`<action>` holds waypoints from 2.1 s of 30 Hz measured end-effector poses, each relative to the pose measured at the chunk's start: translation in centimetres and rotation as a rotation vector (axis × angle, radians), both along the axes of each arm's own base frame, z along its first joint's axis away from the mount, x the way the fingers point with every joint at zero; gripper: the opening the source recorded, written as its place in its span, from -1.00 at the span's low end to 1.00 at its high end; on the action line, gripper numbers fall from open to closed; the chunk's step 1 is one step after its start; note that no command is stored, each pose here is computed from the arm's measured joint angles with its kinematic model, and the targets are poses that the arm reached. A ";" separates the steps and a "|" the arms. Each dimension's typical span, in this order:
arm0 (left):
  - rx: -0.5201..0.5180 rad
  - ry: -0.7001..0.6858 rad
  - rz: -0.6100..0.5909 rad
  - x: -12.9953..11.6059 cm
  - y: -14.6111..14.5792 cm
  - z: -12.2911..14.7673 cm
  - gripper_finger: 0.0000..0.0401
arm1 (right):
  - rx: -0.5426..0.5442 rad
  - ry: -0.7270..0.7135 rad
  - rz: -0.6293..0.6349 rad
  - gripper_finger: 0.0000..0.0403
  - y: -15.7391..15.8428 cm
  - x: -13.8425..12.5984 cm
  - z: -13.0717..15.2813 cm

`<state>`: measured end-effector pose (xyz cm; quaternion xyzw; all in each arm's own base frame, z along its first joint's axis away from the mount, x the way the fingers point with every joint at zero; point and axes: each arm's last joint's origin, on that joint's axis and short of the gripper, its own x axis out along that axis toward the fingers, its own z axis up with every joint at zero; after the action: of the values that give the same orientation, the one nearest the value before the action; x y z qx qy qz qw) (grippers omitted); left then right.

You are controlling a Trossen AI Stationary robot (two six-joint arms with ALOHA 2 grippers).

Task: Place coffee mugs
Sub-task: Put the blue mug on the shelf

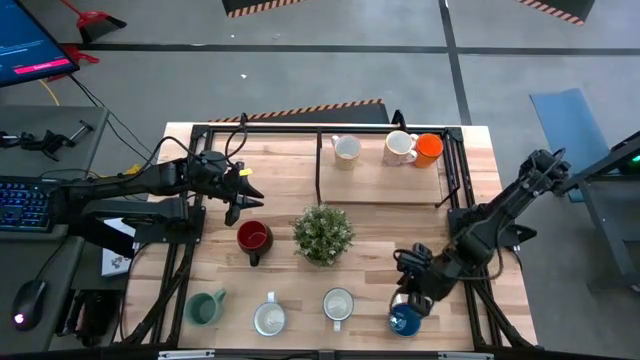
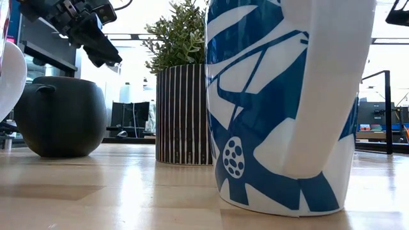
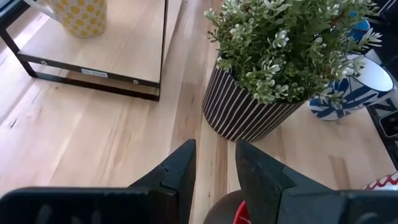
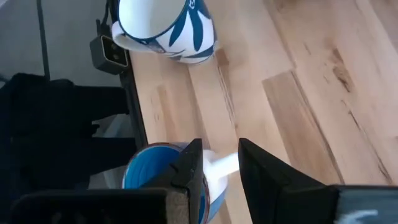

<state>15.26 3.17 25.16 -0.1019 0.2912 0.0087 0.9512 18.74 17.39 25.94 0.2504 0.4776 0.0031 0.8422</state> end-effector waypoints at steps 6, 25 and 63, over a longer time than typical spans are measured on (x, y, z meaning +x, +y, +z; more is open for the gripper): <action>-0.015 0.001 0.011 0.0 0.0 0.0 -0.48 | 0.008 0.029 -0.029 -0.59 1.5 -1.0 -0.7; -0.023 0.002 0.021 0.0 0.0 0.0 -0.48 | 0.010 0.137 -0.005 -0.59 3.0 -0.5 -2.9; -0.035 0.002 0.028 0.0 0.0 0.0 -0.48 | 0.017 0.215 -0.047 -0.59 5.1 1.0 -6.7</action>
<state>15.26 3.19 25.17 -0.1226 0.2908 0.0172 0.9487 19.75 22.50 19.19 0.2676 0.5593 -0.0393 0.7836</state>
